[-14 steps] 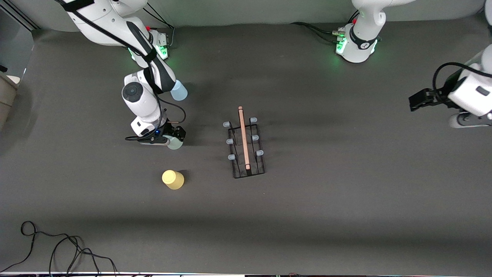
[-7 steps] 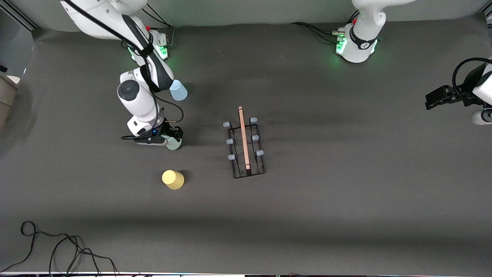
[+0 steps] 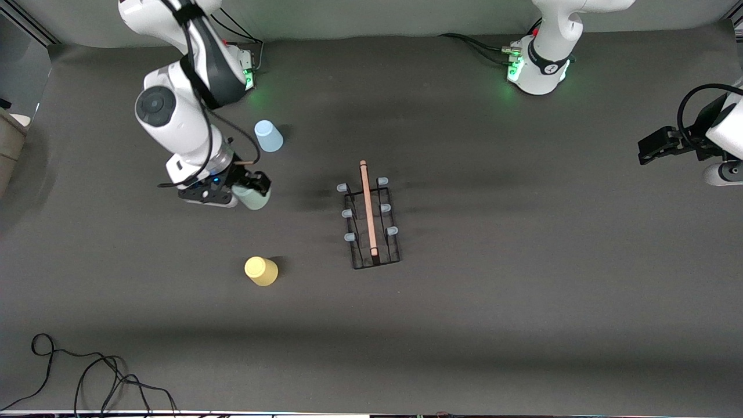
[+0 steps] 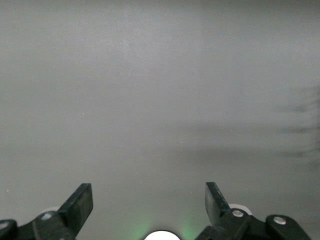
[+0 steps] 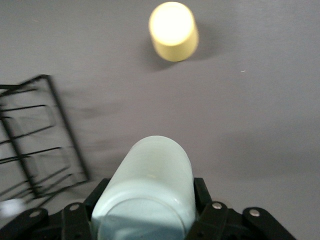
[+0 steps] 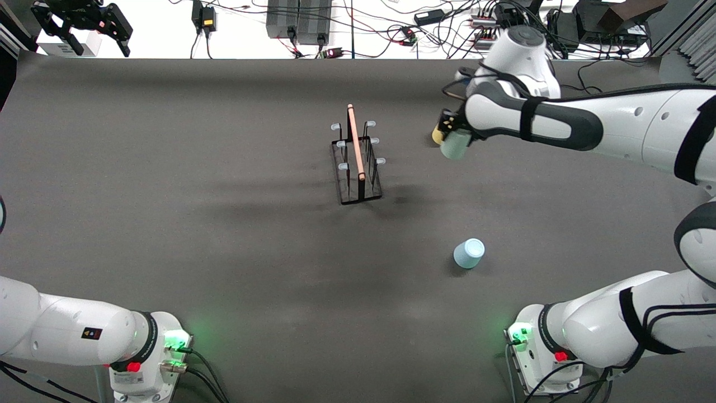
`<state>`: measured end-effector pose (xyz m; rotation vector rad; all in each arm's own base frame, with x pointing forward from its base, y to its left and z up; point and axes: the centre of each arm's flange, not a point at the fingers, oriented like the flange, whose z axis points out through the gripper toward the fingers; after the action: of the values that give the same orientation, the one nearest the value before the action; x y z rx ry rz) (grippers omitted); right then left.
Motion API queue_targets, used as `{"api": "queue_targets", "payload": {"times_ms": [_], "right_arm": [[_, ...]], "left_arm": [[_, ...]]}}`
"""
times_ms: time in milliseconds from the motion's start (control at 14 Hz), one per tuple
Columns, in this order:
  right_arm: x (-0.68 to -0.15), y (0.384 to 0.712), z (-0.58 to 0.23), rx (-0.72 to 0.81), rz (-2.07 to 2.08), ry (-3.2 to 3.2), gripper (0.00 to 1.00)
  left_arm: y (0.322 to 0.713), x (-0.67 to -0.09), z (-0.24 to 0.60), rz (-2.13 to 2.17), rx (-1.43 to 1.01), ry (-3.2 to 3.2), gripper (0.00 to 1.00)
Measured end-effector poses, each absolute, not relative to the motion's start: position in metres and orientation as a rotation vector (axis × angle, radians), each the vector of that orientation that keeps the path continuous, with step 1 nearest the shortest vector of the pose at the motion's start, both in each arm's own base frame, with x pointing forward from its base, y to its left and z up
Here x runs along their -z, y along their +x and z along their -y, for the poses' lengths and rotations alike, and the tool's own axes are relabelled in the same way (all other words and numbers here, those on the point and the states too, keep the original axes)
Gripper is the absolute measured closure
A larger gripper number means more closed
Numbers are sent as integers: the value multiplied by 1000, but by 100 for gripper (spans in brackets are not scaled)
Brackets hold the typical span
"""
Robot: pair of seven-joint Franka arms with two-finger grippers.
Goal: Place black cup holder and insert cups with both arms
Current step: 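Carry the green cup onto a rack peg and release it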
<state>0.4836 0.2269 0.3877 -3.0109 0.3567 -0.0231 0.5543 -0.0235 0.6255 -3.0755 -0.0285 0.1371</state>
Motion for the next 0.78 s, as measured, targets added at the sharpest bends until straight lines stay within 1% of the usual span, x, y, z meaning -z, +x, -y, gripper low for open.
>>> {"api": "queue_targets", "payload": {"times_ms": [142, 356, 783], "right_arm": [[-400, 475, -269, 38, -406, -2984, 29], [-402, 465, -324, 31, -495, -2958, 29], [-379, 470, -387, 28, -581, -2929, 29]], "left_arm": [[555, -626, 17, -7, -136, -3080, 0], [555, -629, 5, 7, -130, -3093, 0], [556, -629, 8, -1, -120, -3094, 0]]}}
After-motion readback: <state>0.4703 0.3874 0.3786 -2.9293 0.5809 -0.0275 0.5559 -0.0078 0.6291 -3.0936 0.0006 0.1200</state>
